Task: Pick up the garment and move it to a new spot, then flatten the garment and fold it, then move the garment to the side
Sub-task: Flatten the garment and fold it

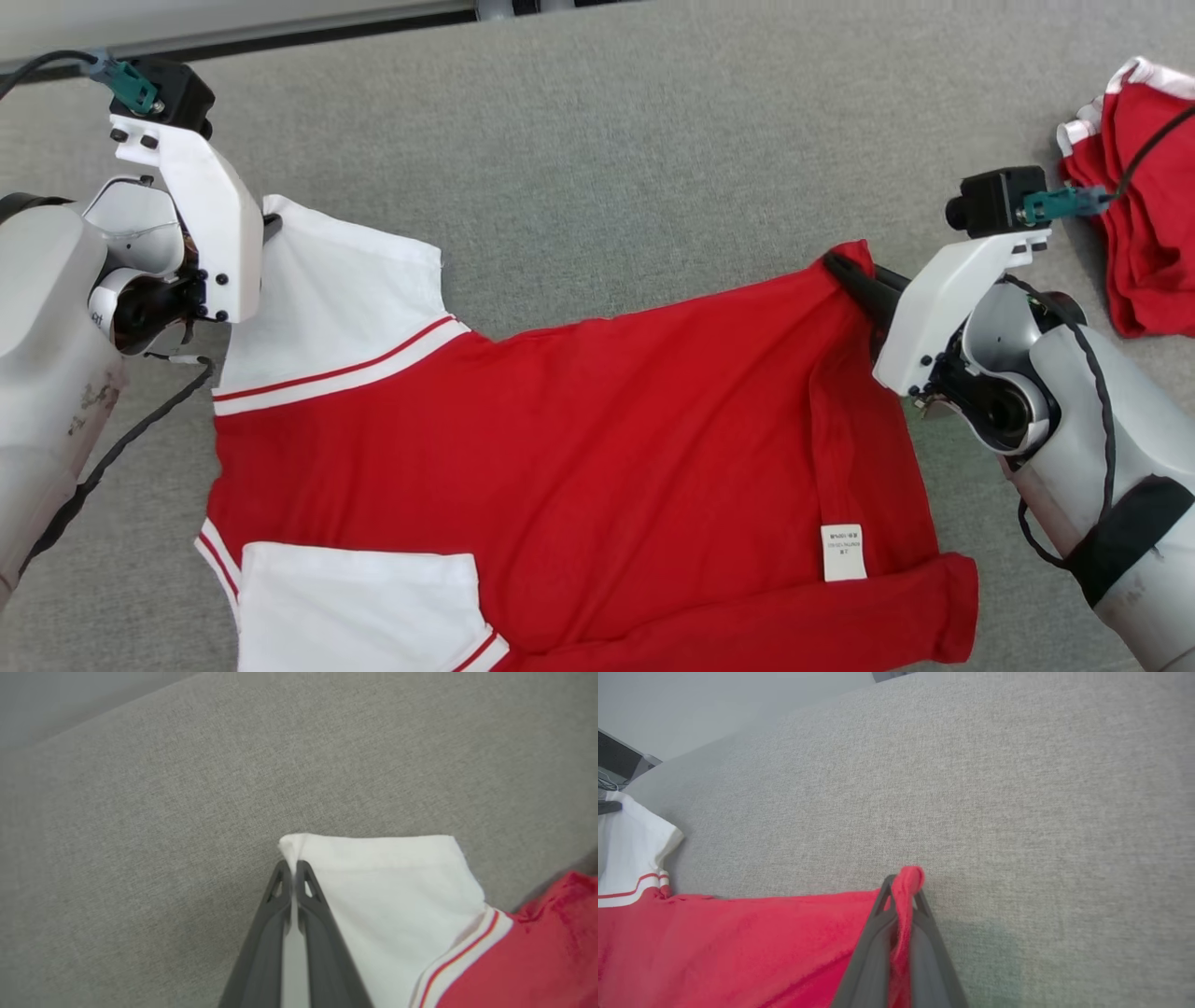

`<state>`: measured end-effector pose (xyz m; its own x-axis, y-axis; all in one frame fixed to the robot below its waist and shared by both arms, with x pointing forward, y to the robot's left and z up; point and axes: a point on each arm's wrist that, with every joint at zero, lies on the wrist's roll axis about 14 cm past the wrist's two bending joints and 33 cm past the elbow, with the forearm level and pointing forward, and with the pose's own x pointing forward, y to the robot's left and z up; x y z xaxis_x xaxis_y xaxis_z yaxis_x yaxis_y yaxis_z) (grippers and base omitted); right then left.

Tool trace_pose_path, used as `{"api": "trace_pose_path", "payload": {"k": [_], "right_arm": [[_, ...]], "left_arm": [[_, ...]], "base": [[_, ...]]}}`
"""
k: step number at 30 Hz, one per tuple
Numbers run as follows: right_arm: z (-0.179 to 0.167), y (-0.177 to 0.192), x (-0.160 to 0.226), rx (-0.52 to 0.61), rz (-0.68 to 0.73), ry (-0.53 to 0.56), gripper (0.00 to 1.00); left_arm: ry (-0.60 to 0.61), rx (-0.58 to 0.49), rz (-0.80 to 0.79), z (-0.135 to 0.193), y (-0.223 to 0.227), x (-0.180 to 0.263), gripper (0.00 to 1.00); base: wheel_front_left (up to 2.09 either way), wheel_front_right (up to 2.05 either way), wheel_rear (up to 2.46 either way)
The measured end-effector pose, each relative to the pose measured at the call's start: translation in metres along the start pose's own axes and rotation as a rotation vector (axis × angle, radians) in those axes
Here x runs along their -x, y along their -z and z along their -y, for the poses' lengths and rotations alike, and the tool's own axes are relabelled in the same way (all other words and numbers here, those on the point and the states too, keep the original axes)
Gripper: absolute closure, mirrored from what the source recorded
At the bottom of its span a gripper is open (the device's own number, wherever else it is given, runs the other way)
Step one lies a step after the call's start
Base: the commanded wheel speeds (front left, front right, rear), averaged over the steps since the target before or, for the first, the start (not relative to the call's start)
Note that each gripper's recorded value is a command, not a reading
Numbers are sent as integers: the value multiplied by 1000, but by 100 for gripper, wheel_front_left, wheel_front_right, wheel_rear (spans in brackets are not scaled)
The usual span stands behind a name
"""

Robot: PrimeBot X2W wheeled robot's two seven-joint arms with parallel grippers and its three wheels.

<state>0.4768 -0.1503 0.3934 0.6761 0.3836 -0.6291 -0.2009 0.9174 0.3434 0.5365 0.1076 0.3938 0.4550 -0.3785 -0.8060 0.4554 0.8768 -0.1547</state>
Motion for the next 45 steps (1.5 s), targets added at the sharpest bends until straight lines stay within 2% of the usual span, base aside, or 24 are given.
{"api": "trace_pose_path", "payload": {"k": [4,6,9,14,21,29,36,45], "right_arm": [[-3,-3,10,-7,33,0,100],[-4,-3,19,-13,54,4,100],[-5,-1,24,-17,59,7,100],[-10,7,37,-20,55,8,100],[-23,12,54,0,52,-5,100],[-30,30,73,85,-33,-14,100],[-18,37,80,123,-75,14,100],[-19,49,74,136,-129,11,100]], "left_arm": [[-5,7,29,1,-2,21,100],[31,46,32,13,3,38,100],[38,36,26,17,7,52,100],[-15,15,46,6,14,94,100],[1,55,25,17,44,131,100],[64,61,-142,36,96,161,100],[177,87,-328,71,143,157,100],[237,97,-477,93,176,158,100]], "base": [[0,0,0],[0,0,0],[0,0,0],[0,0,0],[0,0,0],[0,0,0],[0,0,0],[0,0,0]]}}
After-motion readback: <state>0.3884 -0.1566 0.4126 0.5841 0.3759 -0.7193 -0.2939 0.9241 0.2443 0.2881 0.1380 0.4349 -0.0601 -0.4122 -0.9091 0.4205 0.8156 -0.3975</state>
